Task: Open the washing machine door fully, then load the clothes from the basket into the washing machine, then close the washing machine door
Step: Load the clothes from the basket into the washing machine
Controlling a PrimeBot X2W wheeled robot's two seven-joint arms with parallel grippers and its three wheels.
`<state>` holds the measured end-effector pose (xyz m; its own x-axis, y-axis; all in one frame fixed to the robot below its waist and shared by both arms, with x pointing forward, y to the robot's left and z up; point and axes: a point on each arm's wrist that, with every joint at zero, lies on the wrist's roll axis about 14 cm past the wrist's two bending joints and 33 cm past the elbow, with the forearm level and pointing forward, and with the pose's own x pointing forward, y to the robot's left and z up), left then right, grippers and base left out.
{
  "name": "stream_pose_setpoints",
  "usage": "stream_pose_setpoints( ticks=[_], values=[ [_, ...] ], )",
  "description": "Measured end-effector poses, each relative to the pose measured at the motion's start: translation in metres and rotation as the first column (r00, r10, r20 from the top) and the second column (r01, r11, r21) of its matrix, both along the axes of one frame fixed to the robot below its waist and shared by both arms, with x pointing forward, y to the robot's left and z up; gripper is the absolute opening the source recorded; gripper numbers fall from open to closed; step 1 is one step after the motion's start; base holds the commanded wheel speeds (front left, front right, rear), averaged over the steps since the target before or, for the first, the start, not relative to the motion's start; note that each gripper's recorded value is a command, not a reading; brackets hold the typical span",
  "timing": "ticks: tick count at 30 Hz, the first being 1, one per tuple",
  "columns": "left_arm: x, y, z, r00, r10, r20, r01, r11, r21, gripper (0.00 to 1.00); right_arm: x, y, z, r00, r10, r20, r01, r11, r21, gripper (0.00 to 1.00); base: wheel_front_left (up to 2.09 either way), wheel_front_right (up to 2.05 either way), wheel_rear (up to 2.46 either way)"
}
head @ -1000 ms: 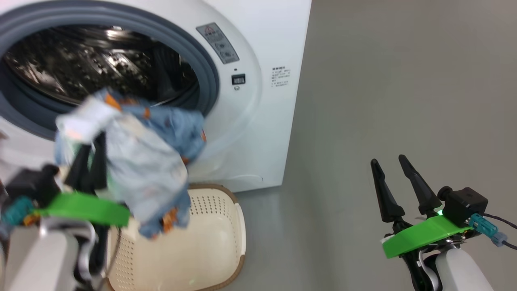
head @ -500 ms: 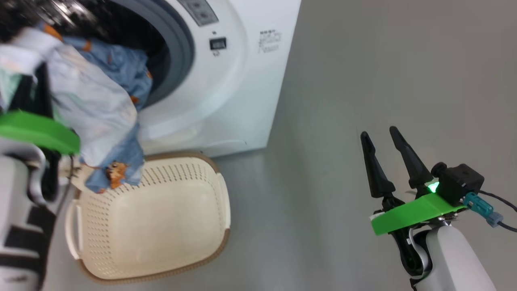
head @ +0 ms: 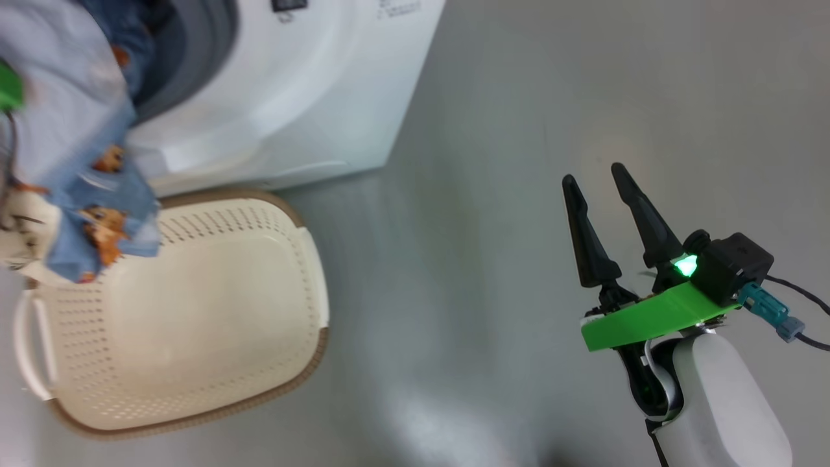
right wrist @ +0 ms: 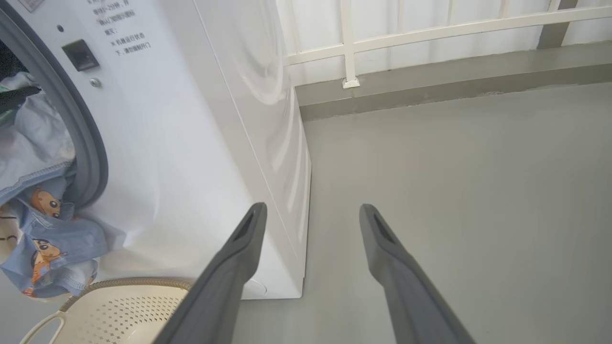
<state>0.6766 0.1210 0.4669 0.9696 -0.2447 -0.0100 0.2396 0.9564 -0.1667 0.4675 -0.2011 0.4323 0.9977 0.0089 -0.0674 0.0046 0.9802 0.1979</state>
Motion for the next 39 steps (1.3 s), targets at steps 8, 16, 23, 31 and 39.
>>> stream_pose_setpoints(
  ticks=[8, 16, 23, 31, 39],
  values=[
    [0.045, -0.024, 0.017, 0.994, -0.031, 0.105, 0.032, 0.999, -0.005, 0.0, -0.002, -0.011, -0.023, 0.998, -0.031, -0.058, 0.032, 0.999, 0.012, 1.0, 0.0, 0.0, 0.0],
    [0.063, -0.026, -0.002, 0.995, 0.022, 0.096, -0.02, 1.0, -0.021, 1.0, -0.007, -0.021, -0.039, 0.993, -0.059, -0.104, 0.06, 0.998, 0.001, 1.0, 0.0, 0.0, 0.0],
    [0.053, -0.027, -0.023, 1.0, 0.007, 0.027, -0.007, 1.0, 0.002, 1.0, 0.004, -0.012, -0.036, 0.996, -0.031, -0.081, 0.032, 0.999, 0.014, 1.0, 0.0, 0.0, 0.0],
    [0.043, -0.026, -0.014, 0.999, -0.001, 0.034, 0.001, 1.0, 0.004, 1.0, 0.01, -0.003, -0.03, 0.998, -0.007, -0.06, 0.009, 1.0, 0.03, 1.0, 0.0, 0.0, 0.0],
    [0.014, -0.018, -0.015, 0.999, -0.01, 0.036, 0.01, 1.0, 0.021, 1.0, 0.012, 0.002, -0.015, 1.0, 0.003, -0.023, -0.002, 0.999, 0.041, 1.0, 0.0, 0.0, 0.0]
  ],
)
